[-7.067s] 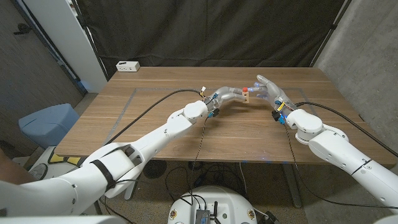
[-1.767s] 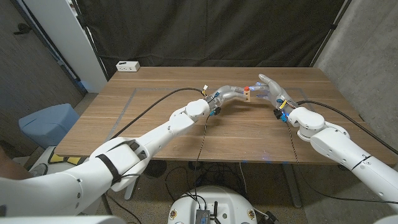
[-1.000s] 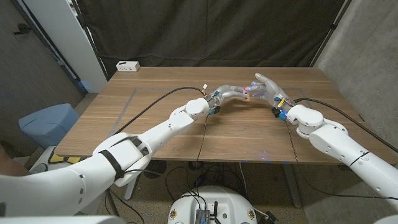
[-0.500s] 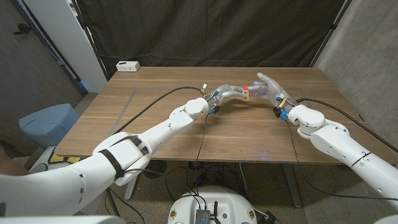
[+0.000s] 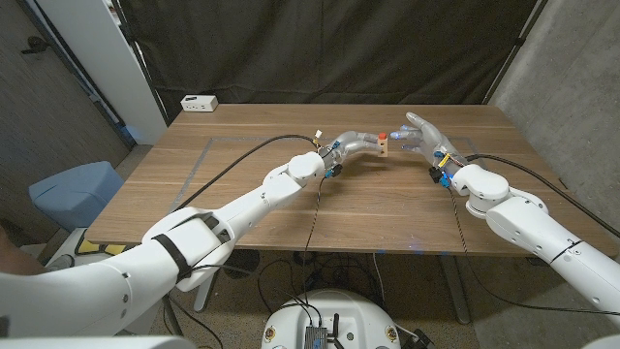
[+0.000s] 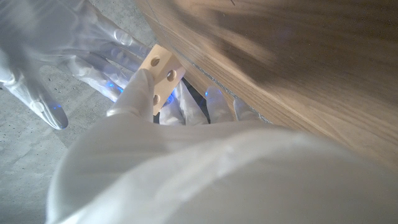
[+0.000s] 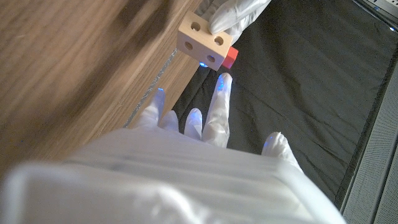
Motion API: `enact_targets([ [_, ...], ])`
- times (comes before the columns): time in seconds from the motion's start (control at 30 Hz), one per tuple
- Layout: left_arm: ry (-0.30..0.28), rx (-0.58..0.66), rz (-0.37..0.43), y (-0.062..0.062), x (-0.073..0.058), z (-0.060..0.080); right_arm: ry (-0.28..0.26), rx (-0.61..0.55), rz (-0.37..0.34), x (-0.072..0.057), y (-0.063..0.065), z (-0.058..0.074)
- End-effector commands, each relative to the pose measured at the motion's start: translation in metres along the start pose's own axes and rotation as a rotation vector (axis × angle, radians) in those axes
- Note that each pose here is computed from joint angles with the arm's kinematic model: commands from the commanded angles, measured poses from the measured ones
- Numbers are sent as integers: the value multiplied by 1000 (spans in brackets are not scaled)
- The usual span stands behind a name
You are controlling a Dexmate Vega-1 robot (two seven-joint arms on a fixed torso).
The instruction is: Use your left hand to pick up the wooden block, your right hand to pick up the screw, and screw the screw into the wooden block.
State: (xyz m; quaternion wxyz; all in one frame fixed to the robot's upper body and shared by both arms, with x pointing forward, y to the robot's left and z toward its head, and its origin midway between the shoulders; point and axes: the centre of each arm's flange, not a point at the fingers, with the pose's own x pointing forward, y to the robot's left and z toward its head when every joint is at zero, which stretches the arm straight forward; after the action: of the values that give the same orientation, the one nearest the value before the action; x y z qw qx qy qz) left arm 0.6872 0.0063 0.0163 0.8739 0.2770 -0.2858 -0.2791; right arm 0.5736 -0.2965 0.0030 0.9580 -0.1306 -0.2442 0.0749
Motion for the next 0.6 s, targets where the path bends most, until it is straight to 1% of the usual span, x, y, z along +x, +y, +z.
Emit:
enact_targets([
  [0.03, -1, 7, 3, 1, 0, 2, -3, 1, -18, 1, -4, -3],
  [0.27, -2, 9, 0, 0, 1, 3, -7, 3, -5, 4, -4, -3],
  [0.6, -4, 12, -7, -3, 1, 5, -13, 8, 37, 6, -2, -3],
])
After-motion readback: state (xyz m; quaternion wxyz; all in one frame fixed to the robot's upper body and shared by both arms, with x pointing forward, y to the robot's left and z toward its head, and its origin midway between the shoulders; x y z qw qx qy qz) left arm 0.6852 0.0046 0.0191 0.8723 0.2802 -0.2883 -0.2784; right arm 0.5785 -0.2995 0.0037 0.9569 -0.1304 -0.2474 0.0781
